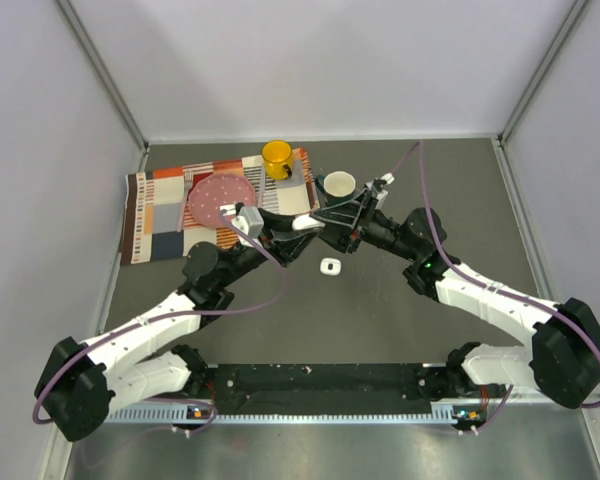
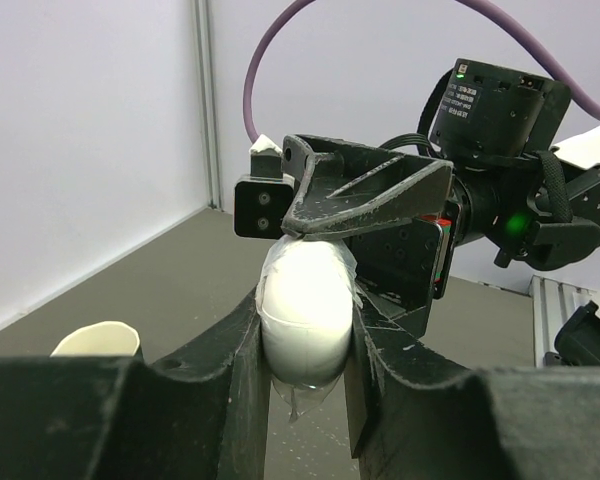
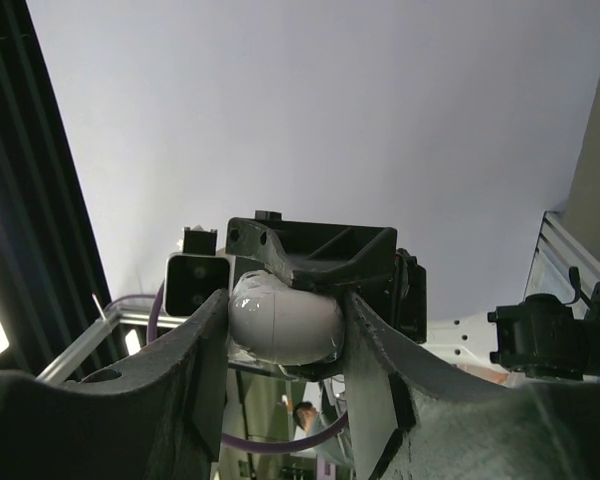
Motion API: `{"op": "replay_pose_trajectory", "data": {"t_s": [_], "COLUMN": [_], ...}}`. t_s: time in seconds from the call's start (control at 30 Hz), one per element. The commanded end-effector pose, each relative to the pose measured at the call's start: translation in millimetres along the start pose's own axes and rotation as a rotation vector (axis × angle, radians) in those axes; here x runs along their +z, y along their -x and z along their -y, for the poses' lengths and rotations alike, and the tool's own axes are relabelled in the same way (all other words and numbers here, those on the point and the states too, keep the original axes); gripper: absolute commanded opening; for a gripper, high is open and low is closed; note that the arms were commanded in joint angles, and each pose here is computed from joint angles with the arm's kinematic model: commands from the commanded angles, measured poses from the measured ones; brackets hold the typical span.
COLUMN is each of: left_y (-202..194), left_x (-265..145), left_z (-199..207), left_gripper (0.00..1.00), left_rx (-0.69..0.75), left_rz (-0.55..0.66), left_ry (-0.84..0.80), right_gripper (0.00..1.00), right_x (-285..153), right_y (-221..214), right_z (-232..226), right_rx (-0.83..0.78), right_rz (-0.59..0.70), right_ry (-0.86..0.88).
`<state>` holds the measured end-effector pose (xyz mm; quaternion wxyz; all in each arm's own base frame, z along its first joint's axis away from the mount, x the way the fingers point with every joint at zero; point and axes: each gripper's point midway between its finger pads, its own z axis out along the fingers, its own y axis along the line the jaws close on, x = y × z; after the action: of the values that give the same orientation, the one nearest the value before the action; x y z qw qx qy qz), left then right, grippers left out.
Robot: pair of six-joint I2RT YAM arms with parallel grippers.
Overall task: Insert the wireless bluetooth earbuds into the charging case
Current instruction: Open the charging case.
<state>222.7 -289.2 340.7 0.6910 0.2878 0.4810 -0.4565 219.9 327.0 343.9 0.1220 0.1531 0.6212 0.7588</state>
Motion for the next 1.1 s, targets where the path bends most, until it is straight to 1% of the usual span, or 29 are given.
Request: {"op": "replay_pose_trajectory", "data": {"t_s": [0.0,0.03,0.07,0.1,0.13,0.17,0.2,0.23,0.27,0.3,0.33,0.37,0.43,0.47,0.53,0.57,0.63,0.67,0.77,0.8,0.9,1.07], "left_y": [27.8,28.7,29.1,30.8,32.2,35.9,38.2,40.9,42.8,43.4,43.6,42.3,49.2,45.1,53.8,49.9,50.7,50.9,49.4,48.7,49.6,46.4], "left_x": [8.1,7.9,7.4,6.0,4.8,2.8,0.4,-1.2,-3.2,-5.6,-6.8,-8.9,-11.0,-12.3,-14.9,-15.2,-15.2,-13.7,-10.7,-10.4,-8.2,-5.1], "left_z": [7.1,7.9,8.6,9.8,11.1,13.0,13.8,13.7,14.2,14.0,16.3,18.7,25.4,29.1,32.5,34.1,37.4,38.3,46.5,48.4,50.1,52.8], "left_gripper": [0.0,0.0,0.0,0.0,0.0,0.0,0.0,0.0,0.0,0.0,0.0,0.0,0.0,0.0,0.0,0.0,0.0,0.0,0.0,0.0,0.0,0.0], "left_rx": [0.048,0.049,0.046,0.047,0.046,0.045,0.051,0.047,0.043,0.038,0.036,0.047,0.079,0.088,0.099,0.1,0.091,0.09,0.081,0.078,0.059,0.052], "left_rz": [0.072,0.074,0.075,0.083,0.091,0.107,0.13,0.146,0.157,0.168,0.172,0.175,0.216,0.217,0.268,0.265,0.276,0.279,0.278,0.279,0.292,0.278], "left_ry": [-0.04,-0.044,-0.046,-0.049,-0.053,-0.056,-0.057,-0.051,-0.048,-0.044,-0.052,-0.065,-0.103,-0.127,-0.14,-0.154,-0.173,-0.184,-0.241,-0.255,-0.272,-0.298], "right_gripper": [0.53,0.58,0.62,0.71,0.76,0.82,0.88,0.91,0.94,0.96,0.96,0.96,0.97,0.97,0.97,0.97,0.96,0.96,0.95,0.95,0.94,0.94], "right_x": [-3.6,-4.5,-5.1,-5.8,-10.3,-11.5,-14.3,-20.7,-23.9,-27.7,-35.7,-39.9,-47.4,-54.0,-58.2,-61.2,-63.1,-65.1,-63.8,-62.9,-58.7,-48.4], "right_y": [-6.7,-6.9,-4.9,-1.8,-3.2,2.2,3.7,4.0,10.0,11.6,8.9,13.9,12.1,13.0,12.0,12.8,11.3,10.2,5.8,4.9,-5.1,-16.6], "right_z": [-16.2,-16.9,-16.3,-8.4,-15.7,-17.5,-21.2,-24.8,-28.3,-32.8,-44.5,-48.4,-61.3,-62.2,-72.7,-62.6,-67.3,-59.2,-59.9,-54.0,-54.6,-50.4], "right_rx": [-0.08,-0.093,-0.14,-0.143,-0.179,-0.257,-0.303,-0.334,-0.439,-0.498,-0.551,-0.657,-0.75,-0.828,-0.893,-0.942,-0.989,-1.021,-1.086,-1.087,-1.134,-1.181], "right_rz": [-0.025,-0.021,-0.009,0.005,0.015,0.043,0.061,0.082,0.126,0.146,0.163,0.193,0.211,0.22,0.224,0.198,0.174,0.139,0.088,0.069,0.02,-0.036], "right_ry": [0.056,0.054,0.051,0.009,0.016,0.008,0.002,-0.037,-0.052,-0.065,-0.074,-0.083,-0.079,-0.101,-0.109,-0.163,-0.191,-0.231,-0.246,-0.267,-0.264,-0.267]}}
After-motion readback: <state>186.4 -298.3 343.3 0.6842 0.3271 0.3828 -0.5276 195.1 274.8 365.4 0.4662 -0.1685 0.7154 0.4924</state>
